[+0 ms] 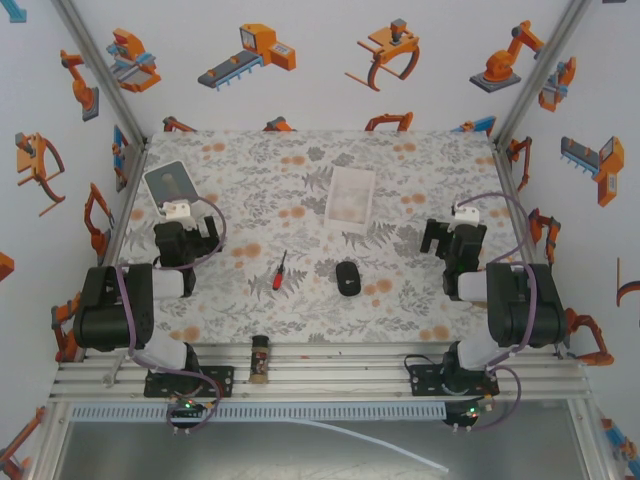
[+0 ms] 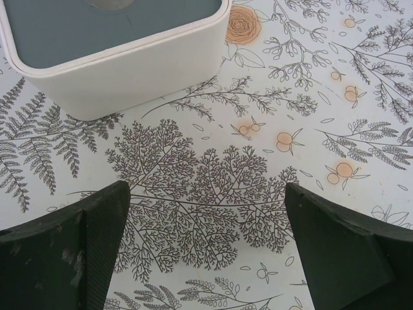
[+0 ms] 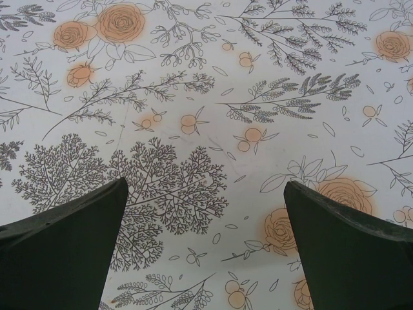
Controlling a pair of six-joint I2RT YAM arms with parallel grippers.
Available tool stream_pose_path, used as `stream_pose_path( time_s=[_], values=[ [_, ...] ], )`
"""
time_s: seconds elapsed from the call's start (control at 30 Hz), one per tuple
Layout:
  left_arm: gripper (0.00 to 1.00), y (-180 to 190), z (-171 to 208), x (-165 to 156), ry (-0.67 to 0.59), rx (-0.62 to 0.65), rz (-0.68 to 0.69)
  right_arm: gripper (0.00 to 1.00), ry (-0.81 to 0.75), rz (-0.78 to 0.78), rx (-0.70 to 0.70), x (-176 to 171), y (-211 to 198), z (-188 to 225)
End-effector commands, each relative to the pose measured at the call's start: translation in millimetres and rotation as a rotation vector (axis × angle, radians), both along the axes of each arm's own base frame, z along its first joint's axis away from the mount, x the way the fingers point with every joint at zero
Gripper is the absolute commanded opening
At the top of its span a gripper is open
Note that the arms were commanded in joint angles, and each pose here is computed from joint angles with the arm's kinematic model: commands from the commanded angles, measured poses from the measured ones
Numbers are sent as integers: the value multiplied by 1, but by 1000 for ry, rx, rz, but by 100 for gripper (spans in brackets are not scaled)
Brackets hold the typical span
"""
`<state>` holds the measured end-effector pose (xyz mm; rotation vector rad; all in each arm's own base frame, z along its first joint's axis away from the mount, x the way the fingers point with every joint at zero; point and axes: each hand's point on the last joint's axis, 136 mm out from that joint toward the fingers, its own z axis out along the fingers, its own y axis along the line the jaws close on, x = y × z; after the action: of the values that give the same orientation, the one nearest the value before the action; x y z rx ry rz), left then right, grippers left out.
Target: Put the screwdriver in the bin
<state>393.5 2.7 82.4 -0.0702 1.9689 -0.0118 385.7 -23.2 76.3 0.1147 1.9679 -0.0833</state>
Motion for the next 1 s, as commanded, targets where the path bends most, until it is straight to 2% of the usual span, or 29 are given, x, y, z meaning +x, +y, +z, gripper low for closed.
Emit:
stream_pose_path(
  time_s=[0.0, 0.43, 0.67, 0.73, 0.97],
  values=[
    [97, -1, 6, 5, -12, 18, -7, 99, -35, 1, -8, 8, -2, 13],
    [97, -5, 10, 7, -8, 33, -23, 99, -36, -5, -6, 8, -3, 13],
    [97, -16, 36, 15, 94, 41, -80, 99, -29, -16, -9, 9, -5, 23],
    [97, -26, 52, 13, 129, 43, -143, 99, -20, -22, -10, 9, -6, 31],
    [97, -42, 79, -6, 334, 16, -202, 94, -17, -62, -1, 3, -10, 63]
  ],
)
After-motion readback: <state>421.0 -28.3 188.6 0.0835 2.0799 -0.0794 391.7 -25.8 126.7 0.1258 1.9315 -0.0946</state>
